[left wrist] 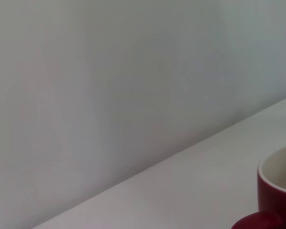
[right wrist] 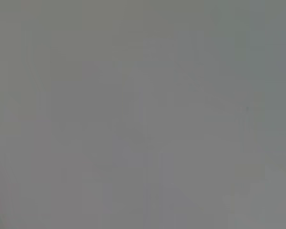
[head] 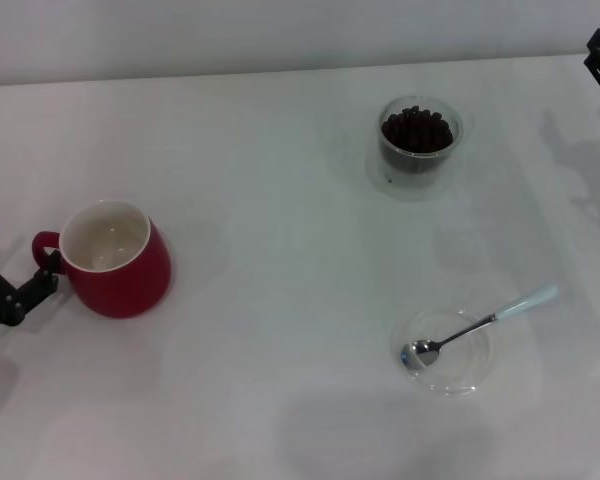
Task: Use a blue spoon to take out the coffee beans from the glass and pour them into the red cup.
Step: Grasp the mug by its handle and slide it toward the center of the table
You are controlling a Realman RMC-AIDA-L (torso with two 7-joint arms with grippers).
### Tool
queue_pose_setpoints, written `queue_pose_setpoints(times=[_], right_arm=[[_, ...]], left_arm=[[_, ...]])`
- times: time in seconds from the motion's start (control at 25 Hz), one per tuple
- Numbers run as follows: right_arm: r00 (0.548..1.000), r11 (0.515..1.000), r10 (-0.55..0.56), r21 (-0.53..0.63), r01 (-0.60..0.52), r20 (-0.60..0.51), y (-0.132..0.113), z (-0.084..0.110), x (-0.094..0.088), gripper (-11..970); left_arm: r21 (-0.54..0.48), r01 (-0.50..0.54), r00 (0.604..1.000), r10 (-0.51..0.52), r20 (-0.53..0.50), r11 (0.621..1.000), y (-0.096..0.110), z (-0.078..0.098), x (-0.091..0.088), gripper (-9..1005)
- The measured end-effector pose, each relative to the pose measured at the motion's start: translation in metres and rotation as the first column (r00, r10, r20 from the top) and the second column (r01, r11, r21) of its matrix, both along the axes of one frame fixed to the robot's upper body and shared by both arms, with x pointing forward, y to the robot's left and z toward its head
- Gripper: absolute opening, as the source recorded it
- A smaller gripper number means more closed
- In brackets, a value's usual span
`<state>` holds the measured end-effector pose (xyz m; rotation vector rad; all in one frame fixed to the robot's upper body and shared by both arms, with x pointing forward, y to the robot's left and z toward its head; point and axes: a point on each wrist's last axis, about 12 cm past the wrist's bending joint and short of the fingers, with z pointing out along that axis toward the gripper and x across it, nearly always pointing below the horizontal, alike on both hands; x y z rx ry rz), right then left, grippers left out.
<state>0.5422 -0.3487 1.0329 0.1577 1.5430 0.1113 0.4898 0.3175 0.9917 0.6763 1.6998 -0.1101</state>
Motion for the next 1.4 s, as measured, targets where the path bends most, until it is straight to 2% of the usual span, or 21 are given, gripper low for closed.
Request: queue_pose_setpoints(times=[0.72, 1.04, 1.4], right_arm=[[1.000, 1.000, 0.003, 0.003, -0.003, 0.007, 0.002, 0.001, 0.001, 838], [1.000, 1.000, 0.003, 0.004, -0.003, 0.008, 0.002, 0.001, 0.001, 838], [1.000, 1.000, 0.006, 0.005, -0.006, 0.013, 0.003, 0.003, 0.005, 838]], left_arm=[[0.025, 0.007, 1.000, -0.007, 0.025, 1.000, -0.011, -0.002, 0.003, 833], [0.047, 0.012, 0.999, -0.014, 0.030, 0.999, -0.012, -0.001, 0.007, 511], [0.063, 0.012, 1.000, -0.014, 0.023, 0.998, -0.014, -0.001, 0.013, 356]])
